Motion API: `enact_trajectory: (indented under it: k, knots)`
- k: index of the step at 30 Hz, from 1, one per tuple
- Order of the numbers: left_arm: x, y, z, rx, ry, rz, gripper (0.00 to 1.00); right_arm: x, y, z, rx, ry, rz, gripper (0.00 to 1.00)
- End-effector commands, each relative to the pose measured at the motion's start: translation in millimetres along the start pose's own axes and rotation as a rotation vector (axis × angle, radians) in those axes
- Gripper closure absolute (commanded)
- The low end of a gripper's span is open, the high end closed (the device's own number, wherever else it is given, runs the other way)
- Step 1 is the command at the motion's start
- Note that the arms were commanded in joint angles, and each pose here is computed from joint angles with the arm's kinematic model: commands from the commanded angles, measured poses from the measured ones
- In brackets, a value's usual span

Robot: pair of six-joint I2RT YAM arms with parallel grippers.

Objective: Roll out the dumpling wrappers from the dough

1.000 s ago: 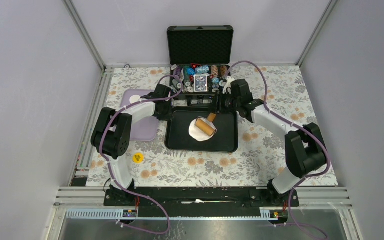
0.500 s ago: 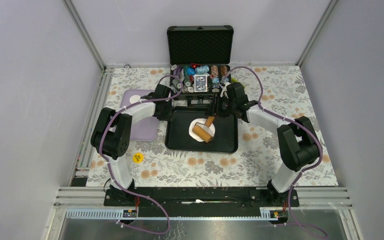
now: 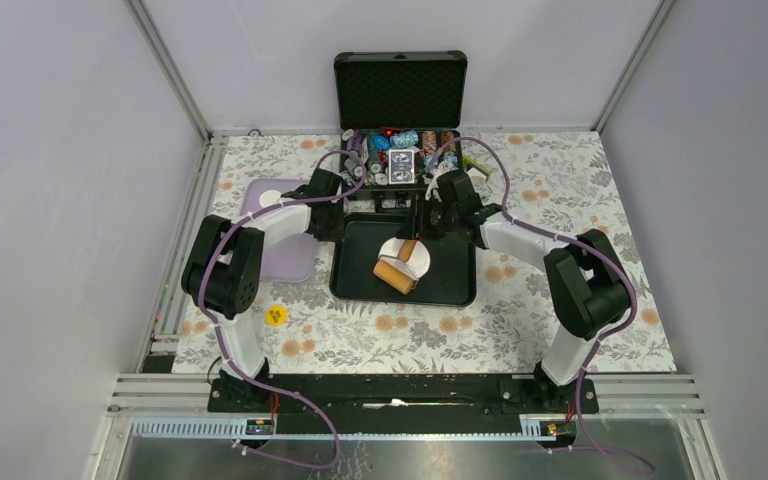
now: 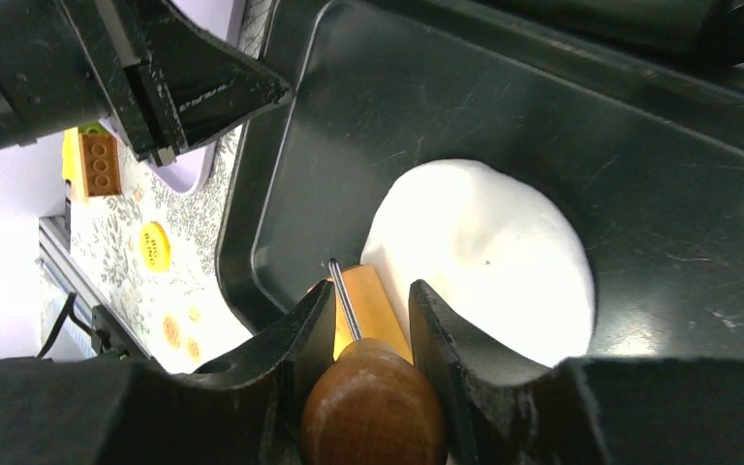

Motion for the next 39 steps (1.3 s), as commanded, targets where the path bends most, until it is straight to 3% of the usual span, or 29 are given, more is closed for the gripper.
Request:
enact_trajectory:
  k: [1, 5, 13, 16, 25, 39]
  knots:
    - [0.9, 14.4, -8.3, 0.008, -0.007, 0.103, 1.0, 11.4, -21.1, -55.6, -0.042, 0.222, -0.14, 1.0]
    - [1.0, 14.4, -8.3, 0.009, -0.006, 0.102, 1.0, 8.9, -13.1, -41.0, -0.066, 0.189, -0.096, 1.0]
    - [0.6, 14.6, -7.4, 0.007, -0.011, 0.103, 1.0, -35.3, 1.1, 56.1, -0.056, -0.121, 0.049, 1.0]
    - [0.6, 14.7, -7.5, 0.007, -0.011, 0.103, 1.0, -42.1, -6.9, 69.7, -0.058, -0.165, 0.036, 1.0]
    - [0.7, 14.7, -7.8, 0.007, -0.01, 0.102, 1.0, -0.6, -42.8, 13.0, -0.025, 0.022, -0.035, 1.0]
    - [0.6, 14.8, -7.6, 0.006, -0.012, 0.102, 1.0, 15.1, -33.7, -48.6, -0.096, 0.202, -0.067, 1.0]
Point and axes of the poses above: each gripper's point midway between its finger pads, its own x axis out along the fingers, its own y axis along the line the jaws close on, z = x × y, the point moved 9 cm from there along -x, back along the fingers, and after that the axes turned 14 degrees about -x, right-handed, at the moved point
